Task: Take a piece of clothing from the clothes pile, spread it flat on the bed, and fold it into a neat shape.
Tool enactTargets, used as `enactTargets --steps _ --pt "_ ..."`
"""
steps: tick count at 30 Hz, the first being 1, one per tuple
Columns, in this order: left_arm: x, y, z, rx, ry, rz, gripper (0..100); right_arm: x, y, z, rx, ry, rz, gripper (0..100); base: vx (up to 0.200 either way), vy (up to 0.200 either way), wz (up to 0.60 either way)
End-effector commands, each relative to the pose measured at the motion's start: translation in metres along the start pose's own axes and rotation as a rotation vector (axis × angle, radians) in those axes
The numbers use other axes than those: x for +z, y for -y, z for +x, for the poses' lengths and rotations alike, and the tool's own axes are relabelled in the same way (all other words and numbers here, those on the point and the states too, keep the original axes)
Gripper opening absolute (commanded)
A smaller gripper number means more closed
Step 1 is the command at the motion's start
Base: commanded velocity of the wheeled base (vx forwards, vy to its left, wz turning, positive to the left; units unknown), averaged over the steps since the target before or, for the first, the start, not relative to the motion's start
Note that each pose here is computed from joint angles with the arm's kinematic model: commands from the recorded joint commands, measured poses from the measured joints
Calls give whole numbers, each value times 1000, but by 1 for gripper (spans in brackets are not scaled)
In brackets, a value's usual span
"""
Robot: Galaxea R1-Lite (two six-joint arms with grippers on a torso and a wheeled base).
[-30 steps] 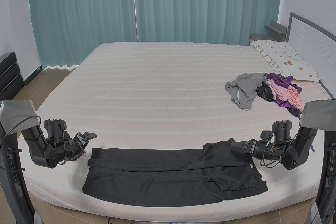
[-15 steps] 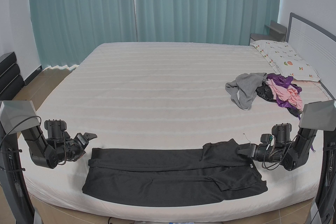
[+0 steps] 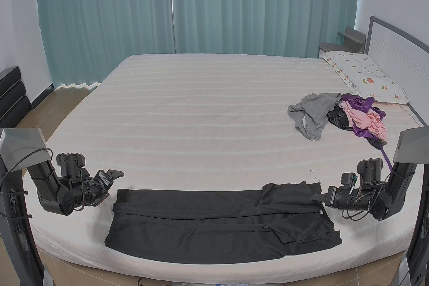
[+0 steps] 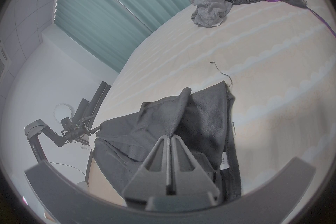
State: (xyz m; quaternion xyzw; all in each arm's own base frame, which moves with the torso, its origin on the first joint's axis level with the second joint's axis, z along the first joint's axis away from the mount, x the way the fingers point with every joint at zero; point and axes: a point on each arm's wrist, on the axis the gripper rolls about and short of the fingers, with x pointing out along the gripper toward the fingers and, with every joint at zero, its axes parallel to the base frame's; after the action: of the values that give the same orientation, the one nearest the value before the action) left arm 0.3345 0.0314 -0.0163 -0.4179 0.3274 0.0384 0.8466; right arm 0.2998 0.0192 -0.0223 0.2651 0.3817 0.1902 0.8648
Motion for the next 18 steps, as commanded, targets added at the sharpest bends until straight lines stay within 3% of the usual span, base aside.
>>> enactTargets --steps 1,18 --pt "0 0 0 1 -1 -1 100 3 0 -7 -4 18 1 0 0 0 0" --pt "0 1 -1 0 2 0 100 -15 8 -20 -37 -27 -15 0 0 0 0"
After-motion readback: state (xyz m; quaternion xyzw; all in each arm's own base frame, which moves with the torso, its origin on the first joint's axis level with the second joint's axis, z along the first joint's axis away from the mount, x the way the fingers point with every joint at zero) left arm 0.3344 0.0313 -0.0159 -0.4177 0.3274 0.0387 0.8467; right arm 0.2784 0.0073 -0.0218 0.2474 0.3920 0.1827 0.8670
